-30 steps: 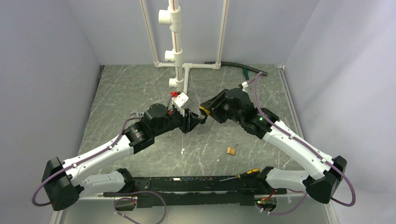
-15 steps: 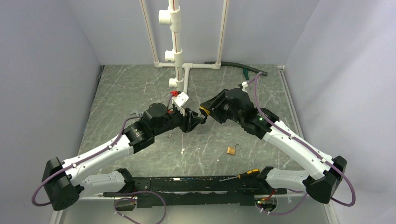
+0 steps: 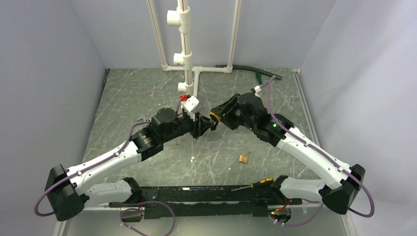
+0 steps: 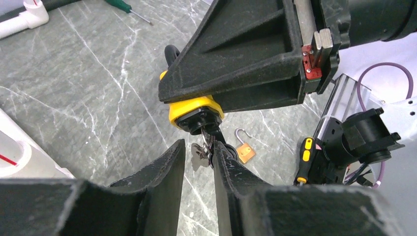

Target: Unlock with the key

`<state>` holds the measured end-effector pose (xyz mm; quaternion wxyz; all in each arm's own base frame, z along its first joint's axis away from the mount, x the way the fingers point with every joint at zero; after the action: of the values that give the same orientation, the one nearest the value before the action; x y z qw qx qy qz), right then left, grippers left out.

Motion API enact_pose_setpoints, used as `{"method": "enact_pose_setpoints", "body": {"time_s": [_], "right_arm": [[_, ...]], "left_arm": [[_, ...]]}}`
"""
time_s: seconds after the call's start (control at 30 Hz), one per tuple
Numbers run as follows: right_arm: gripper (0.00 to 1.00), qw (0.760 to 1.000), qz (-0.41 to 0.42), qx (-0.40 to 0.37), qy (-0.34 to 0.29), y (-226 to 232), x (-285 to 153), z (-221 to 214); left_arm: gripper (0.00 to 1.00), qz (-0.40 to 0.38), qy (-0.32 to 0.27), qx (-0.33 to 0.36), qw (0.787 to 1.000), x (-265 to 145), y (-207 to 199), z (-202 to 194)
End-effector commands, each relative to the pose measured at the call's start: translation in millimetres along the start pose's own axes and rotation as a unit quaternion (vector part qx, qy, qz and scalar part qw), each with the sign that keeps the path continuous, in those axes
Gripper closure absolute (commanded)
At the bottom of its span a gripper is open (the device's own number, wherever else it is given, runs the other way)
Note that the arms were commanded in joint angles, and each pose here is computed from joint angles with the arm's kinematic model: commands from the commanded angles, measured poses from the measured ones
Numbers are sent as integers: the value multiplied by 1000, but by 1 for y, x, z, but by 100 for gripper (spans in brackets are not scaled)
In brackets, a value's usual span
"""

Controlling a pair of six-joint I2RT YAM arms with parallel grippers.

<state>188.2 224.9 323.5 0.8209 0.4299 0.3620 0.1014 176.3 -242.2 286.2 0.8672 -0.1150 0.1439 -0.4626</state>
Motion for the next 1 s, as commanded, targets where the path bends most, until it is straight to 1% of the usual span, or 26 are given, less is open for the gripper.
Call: {"method": "enact_pose_setpoints", "body": {"time_s": [0.0,0.1,0.23,0.27,0.3,0.33,0.47,0.57,0.67,0.83,0.97], "right_arm": [[100,998,55,7,-7,18,-5,4],[100,999,54,7,-1,17,-3,1],[100,998,56,8,-3,18,-4,2],[100,998,56,7,-4,18,-5,2],[100,998,56,7,-6,19,-5,3],[100,999,53,6,-7,18,-5,3],[100,999,37,5,-10,19,-7,5],[100,1000,20,-5,-4,24,-7,7],[100,1000,-9,-14,5,25,-6,7],[100,999,-40,-18,20,27,-5,7],[100,997,-59,-35,40,31,-4,7]], "left_arm": [[68,0,-54,7,999,4,-4,26],[71,12,-58,7,998,7,-2,28],[81,32,-52,12,998,10,2,28],[86,32,-50,13,998,11,2,27],[95,33,-48,14,998,12,3,26],[100,35,-47,15,998,13,4,26],[100,41,-30,36,998,16,7,23],[100,44,-12,72,996,21,11,18],[100,64,6,104,992,25,16,13],[100,108,14,215,971,31,15,9],[100,142,31,303,942,38,9,3]]}}
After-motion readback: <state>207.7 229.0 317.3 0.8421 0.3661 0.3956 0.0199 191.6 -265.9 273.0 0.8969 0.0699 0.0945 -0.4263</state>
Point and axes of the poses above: each gripper's point midway between its finger pads, its own x axis out along the fingers, its own y axis along the line the jaws close on, z = x × y, the point moved 9 cm from there along -x, back along the fingers, and after that the axes turned 7 degrees about -x, right-handed, at the moved point
